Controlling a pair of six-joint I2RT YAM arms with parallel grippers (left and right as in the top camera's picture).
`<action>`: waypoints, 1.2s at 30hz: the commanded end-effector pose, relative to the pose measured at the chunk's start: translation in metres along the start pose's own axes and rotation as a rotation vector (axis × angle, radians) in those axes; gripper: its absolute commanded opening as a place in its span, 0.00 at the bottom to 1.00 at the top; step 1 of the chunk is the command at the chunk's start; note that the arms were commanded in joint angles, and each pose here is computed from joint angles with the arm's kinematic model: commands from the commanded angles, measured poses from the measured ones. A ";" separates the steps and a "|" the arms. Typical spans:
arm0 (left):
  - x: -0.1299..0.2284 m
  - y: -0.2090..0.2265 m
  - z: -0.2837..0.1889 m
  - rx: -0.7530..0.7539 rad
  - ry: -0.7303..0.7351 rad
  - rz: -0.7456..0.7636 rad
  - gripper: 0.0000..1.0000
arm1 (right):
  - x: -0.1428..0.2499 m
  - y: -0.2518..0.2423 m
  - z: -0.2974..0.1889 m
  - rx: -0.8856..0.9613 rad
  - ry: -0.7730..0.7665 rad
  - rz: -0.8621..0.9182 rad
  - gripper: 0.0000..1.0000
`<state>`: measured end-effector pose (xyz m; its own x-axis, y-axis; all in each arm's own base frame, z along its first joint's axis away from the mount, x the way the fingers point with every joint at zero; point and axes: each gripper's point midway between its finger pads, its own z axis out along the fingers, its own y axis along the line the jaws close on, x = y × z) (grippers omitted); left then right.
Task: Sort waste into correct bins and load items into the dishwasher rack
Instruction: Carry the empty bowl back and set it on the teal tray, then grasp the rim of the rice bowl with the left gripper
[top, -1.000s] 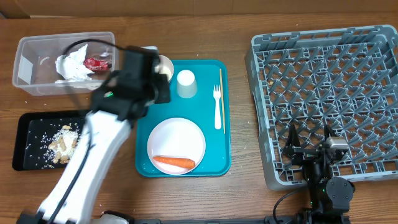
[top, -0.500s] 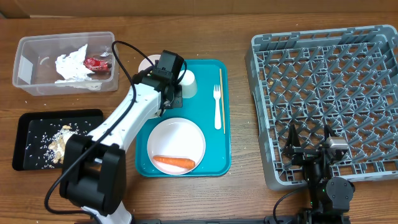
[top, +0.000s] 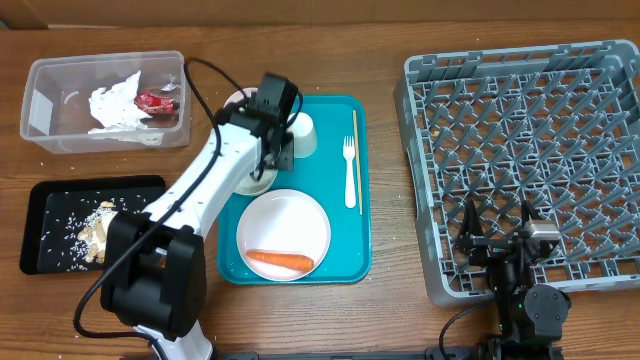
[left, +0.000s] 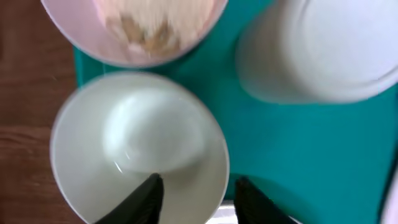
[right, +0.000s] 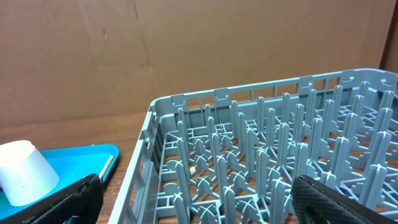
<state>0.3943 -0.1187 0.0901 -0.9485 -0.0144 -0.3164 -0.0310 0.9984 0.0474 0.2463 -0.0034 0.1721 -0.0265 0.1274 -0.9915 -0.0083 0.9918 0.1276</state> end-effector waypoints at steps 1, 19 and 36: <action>-0.041 0.005 -0.023 -0.021 -0.117 -0.010 0.47 | 0.001 -0.002 0.000 0.005 -0.006 -0.001 1.00; -0.085 0.020 0.027 0.080 -0.176 -0.027 0.58 | 0.001 -0.002 0.000 0.005 -0.006 -0.001 1.00; -0.074 0.001 0.069 0.081 -0.126 0.032 0.59 | 0.001 -0.002 0.000 0.005 -0.006 -0.001 1.00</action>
<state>0.4802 -0.1055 0.0474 -0.9079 -0.0041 -0.4192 -0.0006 1.0000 -0.0084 0.2463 -0.0036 0.1721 -0.0264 0.1270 -0.9916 -0.0076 0.9918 0.1272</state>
